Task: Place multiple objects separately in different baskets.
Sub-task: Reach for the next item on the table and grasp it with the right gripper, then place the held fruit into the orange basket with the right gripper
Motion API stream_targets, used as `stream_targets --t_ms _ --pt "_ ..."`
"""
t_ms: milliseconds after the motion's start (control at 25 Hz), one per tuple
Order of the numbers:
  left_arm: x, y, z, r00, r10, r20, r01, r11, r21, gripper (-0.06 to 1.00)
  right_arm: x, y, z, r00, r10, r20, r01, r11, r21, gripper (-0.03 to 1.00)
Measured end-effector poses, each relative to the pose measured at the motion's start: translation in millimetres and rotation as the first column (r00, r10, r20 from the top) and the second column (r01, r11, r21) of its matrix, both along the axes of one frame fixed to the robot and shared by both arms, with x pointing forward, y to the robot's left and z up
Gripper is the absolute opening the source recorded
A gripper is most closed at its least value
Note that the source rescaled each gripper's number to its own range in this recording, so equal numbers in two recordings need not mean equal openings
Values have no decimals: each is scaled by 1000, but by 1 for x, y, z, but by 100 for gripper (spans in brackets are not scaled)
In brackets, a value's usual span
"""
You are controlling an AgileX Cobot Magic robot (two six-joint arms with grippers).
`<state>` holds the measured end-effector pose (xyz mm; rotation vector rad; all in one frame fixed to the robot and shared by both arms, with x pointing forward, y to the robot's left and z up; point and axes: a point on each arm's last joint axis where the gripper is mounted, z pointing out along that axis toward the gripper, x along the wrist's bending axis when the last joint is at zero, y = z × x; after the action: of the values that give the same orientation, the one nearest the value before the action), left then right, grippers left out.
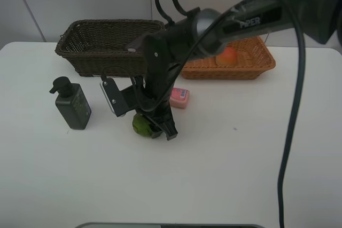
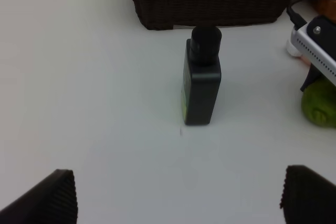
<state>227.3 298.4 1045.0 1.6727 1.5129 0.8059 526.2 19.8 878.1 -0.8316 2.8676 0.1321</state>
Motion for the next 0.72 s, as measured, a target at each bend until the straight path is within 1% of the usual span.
stream_targets --t_ms 480,600,720 --pt "0 0 0 1000 0 0 0 1000 0 100 0 0 0 1000 -1 -2 1 1000 -1 66" --pt "0 0 0 1000 0 0 0 1000 0 100 -2 1 0 1000 -17 -22 18 1000 11 66" --pt "0 0 0 1000 0 0 0 1000 0 100 -3 0 11 999 -28 -19 29 999 28 66"
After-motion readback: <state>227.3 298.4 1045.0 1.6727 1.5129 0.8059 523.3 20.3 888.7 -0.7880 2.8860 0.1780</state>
